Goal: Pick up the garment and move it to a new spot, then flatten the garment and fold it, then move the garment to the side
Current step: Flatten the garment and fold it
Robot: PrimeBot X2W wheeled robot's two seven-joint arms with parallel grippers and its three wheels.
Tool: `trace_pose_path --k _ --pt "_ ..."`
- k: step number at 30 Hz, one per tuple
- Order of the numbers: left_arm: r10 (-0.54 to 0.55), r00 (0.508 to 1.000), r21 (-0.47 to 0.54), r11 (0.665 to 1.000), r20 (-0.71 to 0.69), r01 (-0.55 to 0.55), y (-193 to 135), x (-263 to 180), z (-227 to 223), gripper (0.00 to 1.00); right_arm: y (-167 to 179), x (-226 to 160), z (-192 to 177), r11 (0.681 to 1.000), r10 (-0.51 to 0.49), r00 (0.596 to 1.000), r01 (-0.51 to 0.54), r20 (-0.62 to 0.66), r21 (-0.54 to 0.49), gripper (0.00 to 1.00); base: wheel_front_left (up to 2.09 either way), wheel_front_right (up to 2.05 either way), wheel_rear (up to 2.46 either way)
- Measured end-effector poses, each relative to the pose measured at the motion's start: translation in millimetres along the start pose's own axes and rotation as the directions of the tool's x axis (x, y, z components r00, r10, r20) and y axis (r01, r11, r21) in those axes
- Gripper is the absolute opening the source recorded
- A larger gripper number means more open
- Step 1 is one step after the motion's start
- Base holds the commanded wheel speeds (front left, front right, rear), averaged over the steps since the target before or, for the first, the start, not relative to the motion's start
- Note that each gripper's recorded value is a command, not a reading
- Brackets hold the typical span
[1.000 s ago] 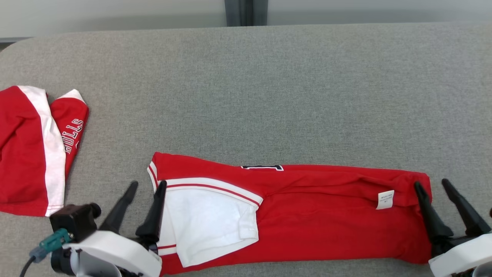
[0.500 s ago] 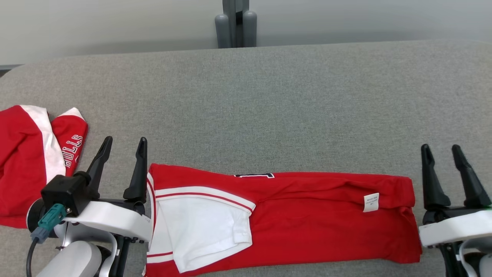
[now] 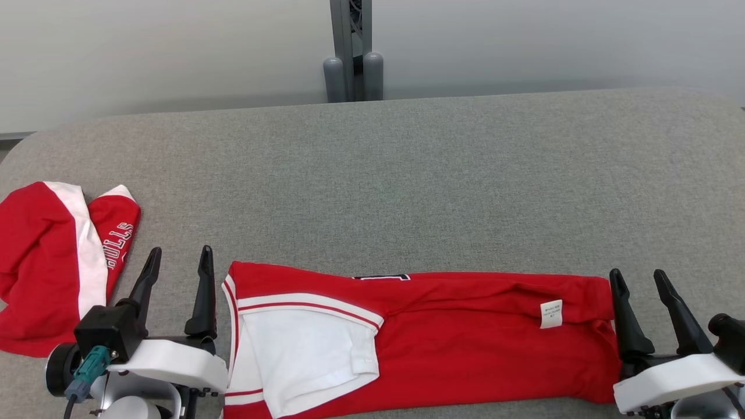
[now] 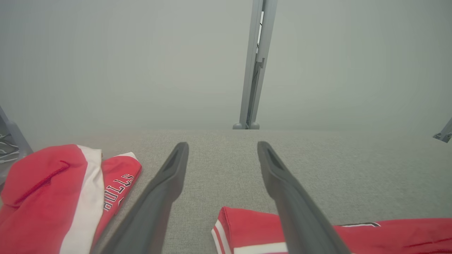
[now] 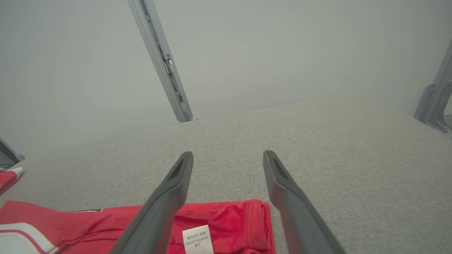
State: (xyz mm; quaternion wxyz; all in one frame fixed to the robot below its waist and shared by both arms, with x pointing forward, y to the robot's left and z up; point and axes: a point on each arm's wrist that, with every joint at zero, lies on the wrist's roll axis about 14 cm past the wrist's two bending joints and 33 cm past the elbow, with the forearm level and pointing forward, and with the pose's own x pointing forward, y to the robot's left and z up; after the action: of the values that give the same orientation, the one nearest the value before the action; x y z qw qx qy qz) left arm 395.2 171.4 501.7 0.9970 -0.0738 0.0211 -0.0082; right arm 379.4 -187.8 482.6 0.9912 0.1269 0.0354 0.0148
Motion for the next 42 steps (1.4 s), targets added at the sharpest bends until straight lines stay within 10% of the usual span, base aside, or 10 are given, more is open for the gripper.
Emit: trace_pose_path --k 27,28,30,42 --pt "0.015 0.999 -0.004 1.0 -0.051 -0.015 8.0 5.4 -26.6 1.0 -22.7 10.1 -112.3 0.997 -0.041 0.912 0.064 -0.408 0.042 1.0 0.0 0.0 0.0" --pt "0.015 0.999 -0.003 1.0 -0.05 -0.015 8.6 6.6 -26.4 1.0 -21.4 10.2 -114.6 0.996 -0.04 0.912 0.066 -0.408 0.052 0.95 0.0 0.0 0.0" --pt "0.015 0.999 0.001 1.0 -0.047 -0.015 9.1 8.3 -25.9 1.0 -20.0 10.4 -118.1 0.995 -0.038 0.913 0.071 -0.406 0.067 0.0 0.0 0.0 0.0" --pt "-0.003 1.0 0.003 1.0 -0.031 0.003 4.3 18.7 -23.0 1.0 -67.1 11.3 -98.5 0.977 -0.167 0.947 0.197 -0.274 0.085 0.0 0.0 0.0 0.0"
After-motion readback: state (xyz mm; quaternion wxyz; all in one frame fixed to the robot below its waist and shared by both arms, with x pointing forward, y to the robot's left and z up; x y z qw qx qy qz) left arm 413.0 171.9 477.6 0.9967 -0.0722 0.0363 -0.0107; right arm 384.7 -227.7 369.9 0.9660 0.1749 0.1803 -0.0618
